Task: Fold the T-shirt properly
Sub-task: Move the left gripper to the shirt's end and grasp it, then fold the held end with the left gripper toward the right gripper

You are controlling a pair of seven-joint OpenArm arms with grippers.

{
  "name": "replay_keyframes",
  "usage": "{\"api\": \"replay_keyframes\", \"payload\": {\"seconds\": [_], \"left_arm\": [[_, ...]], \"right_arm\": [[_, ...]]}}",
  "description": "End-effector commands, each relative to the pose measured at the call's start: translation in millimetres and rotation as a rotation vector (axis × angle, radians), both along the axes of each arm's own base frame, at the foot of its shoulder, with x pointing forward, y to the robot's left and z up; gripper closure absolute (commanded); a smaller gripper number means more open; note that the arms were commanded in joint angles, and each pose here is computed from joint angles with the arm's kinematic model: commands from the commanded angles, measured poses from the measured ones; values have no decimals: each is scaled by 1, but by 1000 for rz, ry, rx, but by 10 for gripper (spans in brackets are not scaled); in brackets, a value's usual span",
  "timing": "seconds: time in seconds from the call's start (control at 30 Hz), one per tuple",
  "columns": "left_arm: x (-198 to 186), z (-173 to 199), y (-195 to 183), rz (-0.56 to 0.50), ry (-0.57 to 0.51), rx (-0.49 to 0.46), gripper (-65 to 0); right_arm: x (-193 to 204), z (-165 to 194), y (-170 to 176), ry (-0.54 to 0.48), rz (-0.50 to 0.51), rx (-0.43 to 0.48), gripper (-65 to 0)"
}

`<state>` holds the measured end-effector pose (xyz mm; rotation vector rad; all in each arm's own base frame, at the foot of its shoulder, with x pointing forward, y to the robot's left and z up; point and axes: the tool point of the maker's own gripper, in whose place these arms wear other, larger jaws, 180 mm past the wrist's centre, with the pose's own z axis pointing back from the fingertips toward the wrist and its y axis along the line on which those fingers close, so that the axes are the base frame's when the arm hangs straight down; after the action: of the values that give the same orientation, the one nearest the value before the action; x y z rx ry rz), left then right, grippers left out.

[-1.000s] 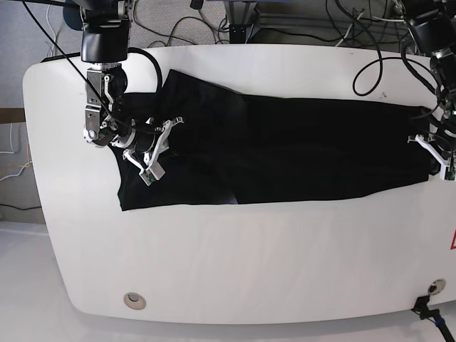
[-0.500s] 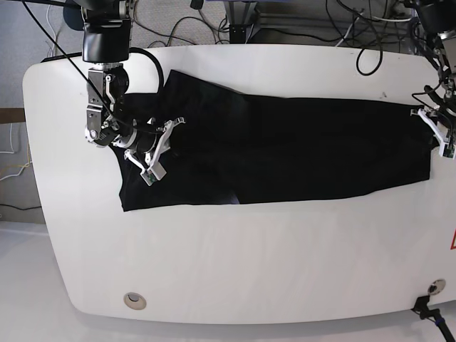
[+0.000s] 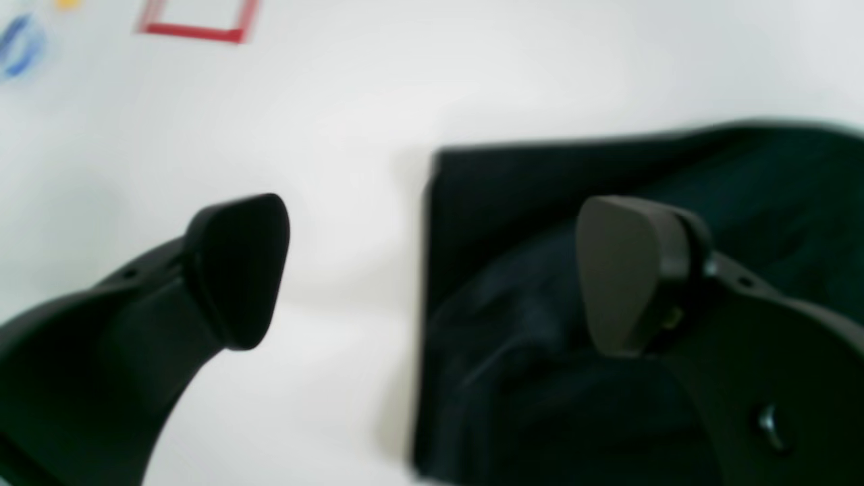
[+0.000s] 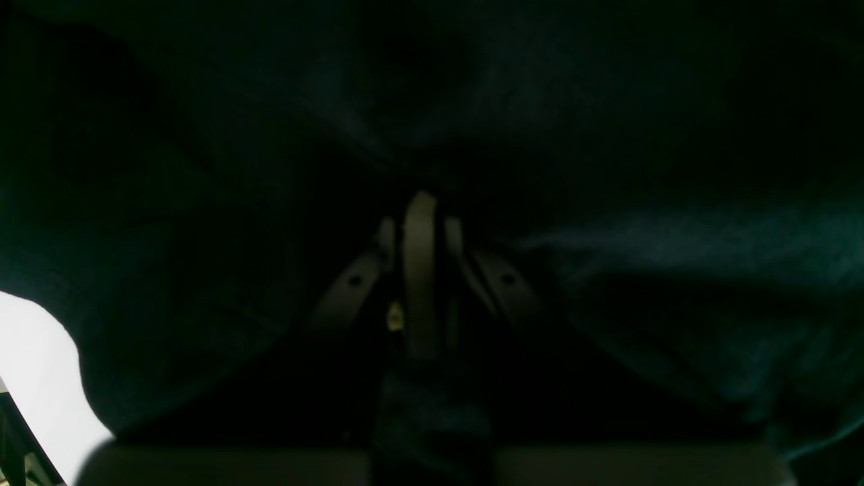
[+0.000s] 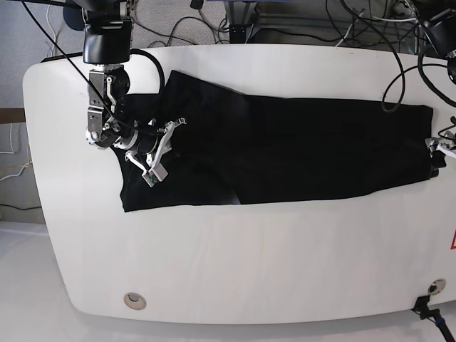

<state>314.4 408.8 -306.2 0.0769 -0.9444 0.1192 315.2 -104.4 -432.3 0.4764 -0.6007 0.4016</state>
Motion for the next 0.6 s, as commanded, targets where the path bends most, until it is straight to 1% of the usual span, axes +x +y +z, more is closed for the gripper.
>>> {"api": "replay_keyframes", "payload": {"seconds": [0.0,0.07,0.13,0.27,0.43,0.57], "left_arm": [[2,11,6,3,-20,-7,-650],[0,1,2,5,-7,-81,-650],[1,-5,1,17,-5,-132,-650],[-7,-36,9,72,59,-209,-650],[-18,-57,13,106,105,-250,-650],[-20,-68,7,87,152,-233,-650]], "right_arm": [[-17,-20,-16,94,21,-119,0],[-17,-20,-16,94,21,-119,0],[-17,-20,-16,94,21,-119,0],[-17,-20,-16,94,21,-119,0],[-17,-20,-16,94,21,-119,0],[-17,-20,-16,94,21,-119,0]]}}
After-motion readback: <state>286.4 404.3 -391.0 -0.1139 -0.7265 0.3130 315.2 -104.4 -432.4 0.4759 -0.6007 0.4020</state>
